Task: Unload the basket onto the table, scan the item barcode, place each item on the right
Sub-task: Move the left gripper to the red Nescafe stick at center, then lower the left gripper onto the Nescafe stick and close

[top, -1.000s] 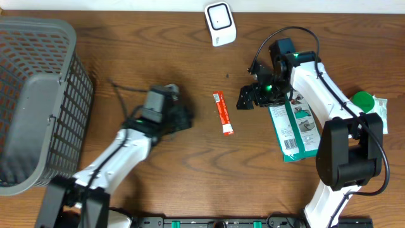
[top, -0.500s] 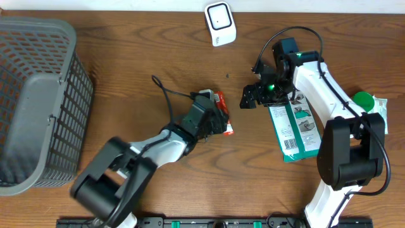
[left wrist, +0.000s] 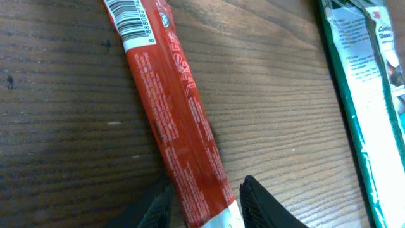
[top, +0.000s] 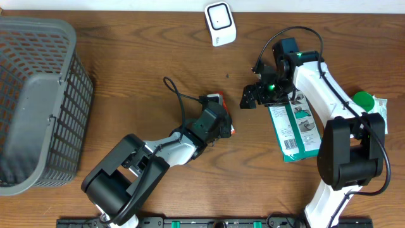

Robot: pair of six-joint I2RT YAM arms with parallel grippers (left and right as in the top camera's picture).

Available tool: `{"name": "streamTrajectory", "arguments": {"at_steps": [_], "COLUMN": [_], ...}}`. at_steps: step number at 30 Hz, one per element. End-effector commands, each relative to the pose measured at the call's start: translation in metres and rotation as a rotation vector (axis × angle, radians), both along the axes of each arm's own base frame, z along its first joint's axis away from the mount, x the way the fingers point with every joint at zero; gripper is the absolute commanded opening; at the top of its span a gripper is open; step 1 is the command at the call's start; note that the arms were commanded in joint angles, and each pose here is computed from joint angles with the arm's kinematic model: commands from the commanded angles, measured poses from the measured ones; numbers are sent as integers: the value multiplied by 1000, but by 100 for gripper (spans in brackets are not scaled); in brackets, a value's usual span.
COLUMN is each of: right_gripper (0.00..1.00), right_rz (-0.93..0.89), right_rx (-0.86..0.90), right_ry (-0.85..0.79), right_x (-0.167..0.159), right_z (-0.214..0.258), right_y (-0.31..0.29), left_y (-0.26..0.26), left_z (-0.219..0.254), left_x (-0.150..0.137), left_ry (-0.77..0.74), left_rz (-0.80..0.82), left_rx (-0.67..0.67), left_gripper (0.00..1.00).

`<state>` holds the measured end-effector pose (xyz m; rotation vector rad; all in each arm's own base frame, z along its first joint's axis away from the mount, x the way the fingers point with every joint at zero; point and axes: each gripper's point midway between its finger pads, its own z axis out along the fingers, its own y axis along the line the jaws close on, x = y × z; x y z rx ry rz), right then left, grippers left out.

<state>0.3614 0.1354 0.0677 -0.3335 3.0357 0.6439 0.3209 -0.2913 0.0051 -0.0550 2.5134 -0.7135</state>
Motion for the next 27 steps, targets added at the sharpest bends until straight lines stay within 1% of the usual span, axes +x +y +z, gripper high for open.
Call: {"name": "streamTrajectory", "arguments": {"at_steps": [1,3,6,7,8,9,14,17,18,19,21,22,24,27], "right_gripper": [91,91,91,91,91,91,93,94,94,94,95,95,95,95], "right_rz": [-20,-19,-19,-19,-19,-20,-19,-20,-20,-20,-20,-20,-20,-19], "right_rx": [3,3,2,2,2,2,2,2,2,2,2,2,2,2], "right_ry": [4,4,5,6,6,6,8,9,9,9,8,8,8,8], "right_x": [0,0,0,0,0,0,-1,-1,-1,-1,0,0,0,0], "right_z": [1,1,1,1,1,1,1,1,1,1,1,1,1,1], "right_y": [-2,-2,-2,-2,-2,-2,-2,-3,-3,-3,-3,-3,-3,-2], "left_y": [21,28,28,29,29,29,35,33,32,31,28,29,32,44], "left_z": [-40,-44,-46,-46,-46,-46,-44,-37,-32,-23,-3,9,28,46], "left_x": [-25,-28,-31,-31,-31,-31,-26,-23,-20,-15,-5,1,12,31], "left_ry": [96,110,116,117,117,117,90,73,58,34,-20,-45,-69,-53], "left_rz": [24,59,60,60,61,61,88,89,87,73,43,34,34,72], "left_rx": [131,163,176,178,179,179,202,193,190,187,185,186,192,205], "left_gripper": [38,33,24,20,10,8,7,7,11,29,49,56,59,59]}}
